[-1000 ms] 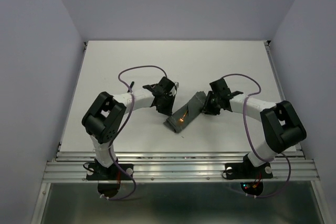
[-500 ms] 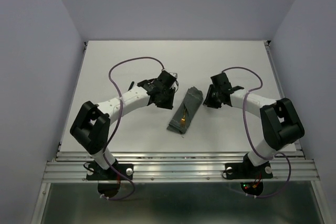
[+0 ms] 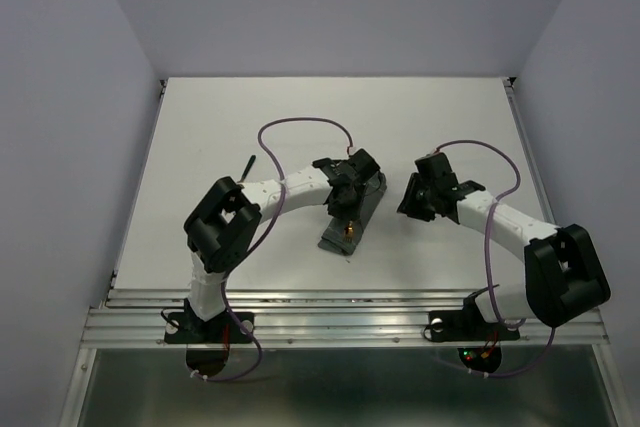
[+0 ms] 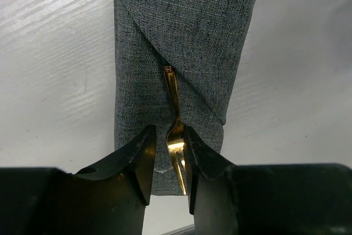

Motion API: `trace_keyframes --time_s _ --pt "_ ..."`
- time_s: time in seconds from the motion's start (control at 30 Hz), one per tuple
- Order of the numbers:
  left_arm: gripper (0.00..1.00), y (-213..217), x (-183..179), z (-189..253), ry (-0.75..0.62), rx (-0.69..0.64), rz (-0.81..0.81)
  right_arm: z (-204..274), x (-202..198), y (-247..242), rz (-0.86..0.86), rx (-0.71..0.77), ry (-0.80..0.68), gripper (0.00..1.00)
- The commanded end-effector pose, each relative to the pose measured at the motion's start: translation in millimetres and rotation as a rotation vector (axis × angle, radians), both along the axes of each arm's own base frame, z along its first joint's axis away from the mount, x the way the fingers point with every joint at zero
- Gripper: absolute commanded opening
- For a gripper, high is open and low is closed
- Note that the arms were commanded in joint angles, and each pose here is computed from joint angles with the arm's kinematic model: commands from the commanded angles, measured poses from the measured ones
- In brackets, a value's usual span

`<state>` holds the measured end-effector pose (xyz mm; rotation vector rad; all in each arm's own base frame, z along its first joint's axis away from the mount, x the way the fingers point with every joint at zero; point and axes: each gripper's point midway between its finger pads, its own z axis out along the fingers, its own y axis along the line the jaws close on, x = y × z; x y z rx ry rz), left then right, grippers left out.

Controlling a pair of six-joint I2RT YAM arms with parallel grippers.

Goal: Fold the napkin into a case and place the utensils inside
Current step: Move the smaller rectangle-folded napkin to the center of the board.

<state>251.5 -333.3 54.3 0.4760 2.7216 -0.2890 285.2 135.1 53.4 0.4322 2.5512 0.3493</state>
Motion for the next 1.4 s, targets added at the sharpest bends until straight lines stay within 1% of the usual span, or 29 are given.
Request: trace_keyframes --time_s 0.0,0.23,0.37,0.5,0.7,0.93,1.13,1.37 --pt "0.37 -15.2 1.7 12.2 -0.024 -0.013 -0.016 7.6 -1.1 -5.5 -0.018 -0.008 -0.021 0.39" --pt "0.36 -13.1 2.3 -1.4 -0.03 0.033 -0.01 8.1 -4.0 -4.9 -0.013 -0.001 -0.018 0.39" --pt "0.33 -8.3 4.5 -7.0 -0.037 0.071 -0.003 7.8 -4.2 -3.8 -0.01 0.004 -0.015 0.4" --pt "0.29 -8.3 6.1 -9.9 -0.042 0.083 -0.009 8.5 -3.4 -3.4 -0.01 0.004 -0.016 0.4" --pt "0.15 -9.1 10.5 -4.3 -0.064 0.097 -0.033 8.9 -3.9 -3.1 -0.009 0.007 -0.017 0.4" --pt "0.06 -10.3 13.8 2.2 -0.079 0.108 -0.068 9.0 -3.6 -3.0 -0.007 0.007 -0.018 0.4" --pt "0.04 -9.4 14.5 11.0 -0.08 0.118 -0.11 10.4 -3.9 -1.8 0.0 0.012 -0.019 0.4" --pt "0.04 -5.1 10.9 2.4 -0.058 0.145 -0.185 7.3 -4.2 -2.9 0.001 0.004 -0.014 0.4"
